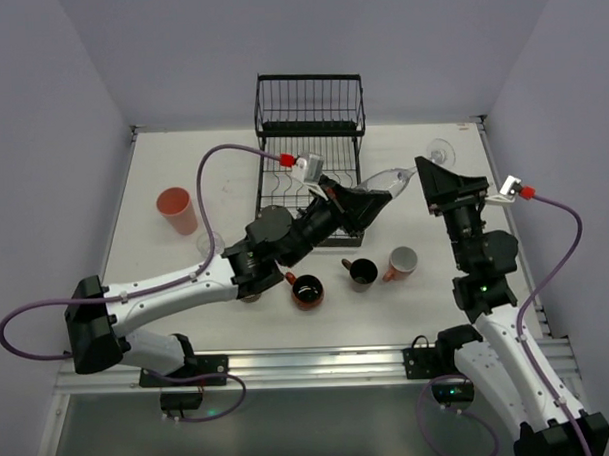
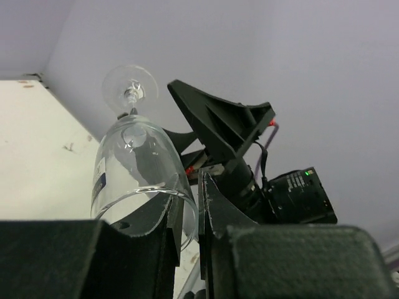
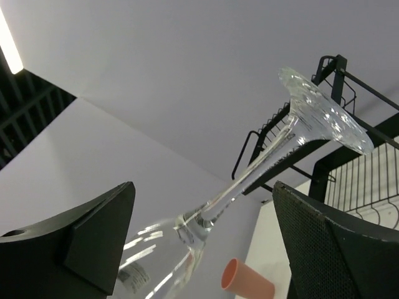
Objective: Unload the cups from the dish rack
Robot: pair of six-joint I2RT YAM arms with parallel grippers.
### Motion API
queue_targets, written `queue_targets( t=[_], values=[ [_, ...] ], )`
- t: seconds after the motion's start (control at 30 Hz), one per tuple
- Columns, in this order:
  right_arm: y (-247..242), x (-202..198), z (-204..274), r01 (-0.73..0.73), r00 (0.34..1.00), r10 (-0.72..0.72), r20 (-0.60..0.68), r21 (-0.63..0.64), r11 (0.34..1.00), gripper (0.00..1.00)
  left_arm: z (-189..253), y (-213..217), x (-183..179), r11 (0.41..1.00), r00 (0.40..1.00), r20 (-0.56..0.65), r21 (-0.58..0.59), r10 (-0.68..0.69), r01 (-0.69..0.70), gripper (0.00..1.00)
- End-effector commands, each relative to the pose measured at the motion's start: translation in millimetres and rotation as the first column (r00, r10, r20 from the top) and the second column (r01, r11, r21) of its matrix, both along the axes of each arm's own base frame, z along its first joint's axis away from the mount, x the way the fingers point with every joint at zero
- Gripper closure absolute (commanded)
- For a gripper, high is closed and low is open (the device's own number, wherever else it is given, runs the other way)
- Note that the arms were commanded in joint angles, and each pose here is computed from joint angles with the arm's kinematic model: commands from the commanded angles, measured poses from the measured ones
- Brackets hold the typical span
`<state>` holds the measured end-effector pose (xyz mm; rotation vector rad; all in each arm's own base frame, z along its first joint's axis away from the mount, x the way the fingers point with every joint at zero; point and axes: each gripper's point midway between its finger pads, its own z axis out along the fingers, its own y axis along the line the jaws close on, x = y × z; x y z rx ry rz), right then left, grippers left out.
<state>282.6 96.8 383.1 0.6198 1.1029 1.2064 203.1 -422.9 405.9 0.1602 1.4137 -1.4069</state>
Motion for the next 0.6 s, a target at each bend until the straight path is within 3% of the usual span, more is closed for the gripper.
queue_targets(
  t=[0.0,0.07,0.23,0.57],
  values=[
    [1,-13,15,0.011,1.0,-0.009,0.018,-0.101,0.995,0.05,50,15,16,0.992,0.988,0.103,0.041,0.114,-0.119,1.0],
    [0,-18,11,0.016,1.0,-0.016,0.002,-0.149,0.989,0.01,46,9,27,0.978,0.984,0.118,0.144,0.136,-0.152,1.0],
    [-2,-25,-3,0.028,0.998,-0.038,-0.04,-0.23,0.973,0.01,54,-2,45,0.955,0.974,0.164,0.229,0.153,-0.189,1.0],
    [-19,-63,-21,0.07,0.991,-0.108,-0.077,-0.393,0.917,0.01,40,-67,70,0.883,0.986,0.166,0.46,0.019,-0.094,1.0]
  ],
)
